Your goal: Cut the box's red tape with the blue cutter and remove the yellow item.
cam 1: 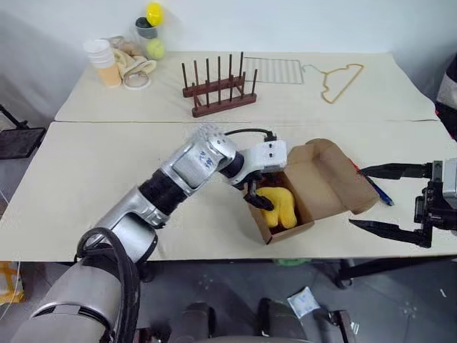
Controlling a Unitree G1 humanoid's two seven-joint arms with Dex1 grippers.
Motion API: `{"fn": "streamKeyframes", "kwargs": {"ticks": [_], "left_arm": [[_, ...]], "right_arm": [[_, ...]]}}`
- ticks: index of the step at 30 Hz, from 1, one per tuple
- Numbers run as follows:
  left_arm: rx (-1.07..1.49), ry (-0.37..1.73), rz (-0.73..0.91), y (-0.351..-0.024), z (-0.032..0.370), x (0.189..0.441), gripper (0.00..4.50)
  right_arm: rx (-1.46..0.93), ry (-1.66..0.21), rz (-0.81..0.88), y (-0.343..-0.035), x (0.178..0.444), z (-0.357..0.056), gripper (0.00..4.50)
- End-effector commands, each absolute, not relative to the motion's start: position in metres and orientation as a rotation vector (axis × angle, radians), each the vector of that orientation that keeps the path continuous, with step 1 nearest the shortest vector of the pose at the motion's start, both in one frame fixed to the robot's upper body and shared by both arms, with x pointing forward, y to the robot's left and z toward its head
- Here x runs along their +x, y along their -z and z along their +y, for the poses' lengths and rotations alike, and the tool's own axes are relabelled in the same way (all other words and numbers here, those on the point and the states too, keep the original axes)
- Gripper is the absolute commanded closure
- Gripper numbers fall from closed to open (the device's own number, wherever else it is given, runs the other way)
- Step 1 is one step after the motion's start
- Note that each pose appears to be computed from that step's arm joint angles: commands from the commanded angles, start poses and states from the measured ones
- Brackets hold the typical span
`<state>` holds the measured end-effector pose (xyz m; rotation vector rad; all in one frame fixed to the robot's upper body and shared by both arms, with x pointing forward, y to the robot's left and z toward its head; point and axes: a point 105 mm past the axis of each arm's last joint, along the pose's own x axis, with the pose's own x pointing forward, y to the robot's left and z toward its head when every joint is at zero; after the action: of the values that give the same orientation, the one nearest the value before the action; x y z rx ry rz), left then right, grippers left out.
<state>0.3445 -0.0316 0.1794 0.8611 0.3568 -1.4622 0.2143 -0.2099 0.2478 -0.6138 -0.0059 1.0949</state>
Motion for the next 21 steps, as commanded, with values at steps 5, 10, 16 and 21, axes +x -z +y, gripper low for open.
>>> {"fn": "streamKeyframes", "kwargs": {"ticks": [5,10,16,21], "left_arm": [[0.878,1.482,0.316,-0.177,-0.042,0.347,1.73],[0.746,1.478,0.256,-0.194,-0.051,0.35,3.2],[0.446,1.516,0.08,-0.233,-0.057,0.352,4.47],[0.039,1.474,-0.186,-0.283,-0.021,0.36,4.47]], "right_arm": [[-0.606,-1.024,-0.033,-0.251,0.206,-0.213,0.0],[-0.591,-0.999,-0.043,-0.249,0.207,-0.215,0.0],[-0.573,-0.978,-0.079,-0.249,0.213,-0.217,0.0],[-0.546,-0.989,-0.113,-0.247,0.22,-0.212,0.0]]}}
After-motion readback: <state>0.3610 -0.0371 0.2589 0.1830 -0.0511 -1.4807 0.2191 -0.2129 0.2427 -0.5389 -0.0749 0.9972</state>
